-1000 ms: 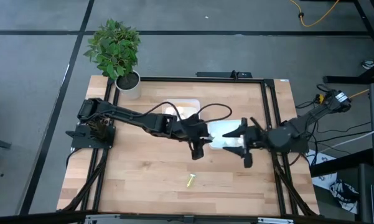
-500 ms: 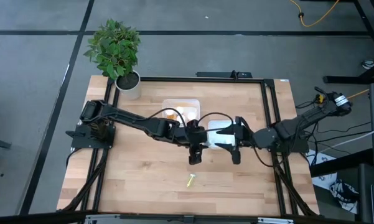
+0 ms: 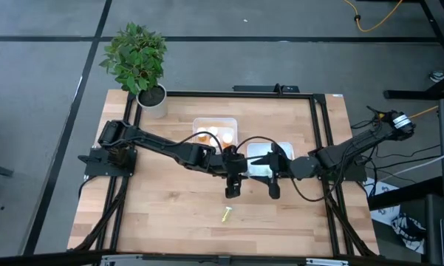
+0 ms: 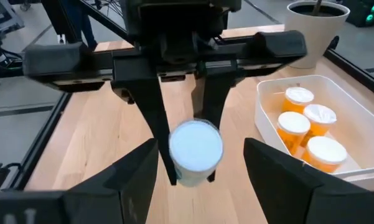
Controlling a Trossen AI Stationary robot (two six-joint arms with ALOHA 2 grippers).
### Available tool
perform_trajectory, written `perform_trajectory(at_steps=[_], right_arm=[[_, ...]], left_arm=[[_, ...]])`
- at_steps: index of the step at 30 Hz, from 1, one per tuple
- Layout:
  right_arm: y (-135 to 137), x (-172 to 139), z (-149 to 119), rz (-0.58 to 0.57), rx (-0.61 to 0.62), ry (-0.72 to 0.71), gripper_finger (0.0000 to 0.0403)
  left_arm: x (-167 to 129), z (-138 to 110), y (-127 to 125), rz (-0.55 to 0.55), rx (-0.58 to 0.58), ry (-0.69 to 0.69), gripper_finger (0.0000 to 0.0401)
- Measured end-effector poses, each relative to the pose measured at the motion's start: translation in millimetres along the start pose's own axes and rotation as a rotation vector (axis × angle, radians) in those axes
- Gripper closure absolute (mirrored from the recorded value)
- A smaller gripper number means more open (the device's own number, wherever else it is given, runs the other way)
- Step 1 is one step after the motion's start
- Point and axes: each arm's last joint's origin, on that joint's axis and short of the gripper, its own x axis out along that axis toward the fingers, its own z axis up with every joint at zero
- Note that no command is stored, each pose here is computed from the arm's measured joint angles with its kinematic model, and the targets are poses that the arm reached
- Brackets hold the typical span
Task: Pick and place medicine bottles into bin by pill shape (circle, oval)
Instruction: Put the small blue pill bottle into the bottom white bin
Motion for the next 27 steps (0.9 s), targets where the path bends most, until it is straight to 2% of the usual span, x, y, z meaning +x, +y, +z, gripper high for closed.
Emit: perform_trajectory(at_steps=[7, 17, 27], right_arm=[[0.7, -0.1, 3.6, -0.002, -0.019, -0.036, 0.0166], [1.8, 0.8, 2.3, 0.032, -0.033, -0.021, 0.0206], [2.2, 3.7, -0.3, 0.018, -0.041, -0.01, 0.0212]], left_arm=[[0.0, 0.2, -0.1, -0.003, -0.002, -0.002, 0.0332], [0.0, 0.7, -0.2, -0.004, -0.005, -0.008, 0.0332], [-0.2, 0.8, -0.3, -0.005, -0.005, -0.008, 0.0332]])
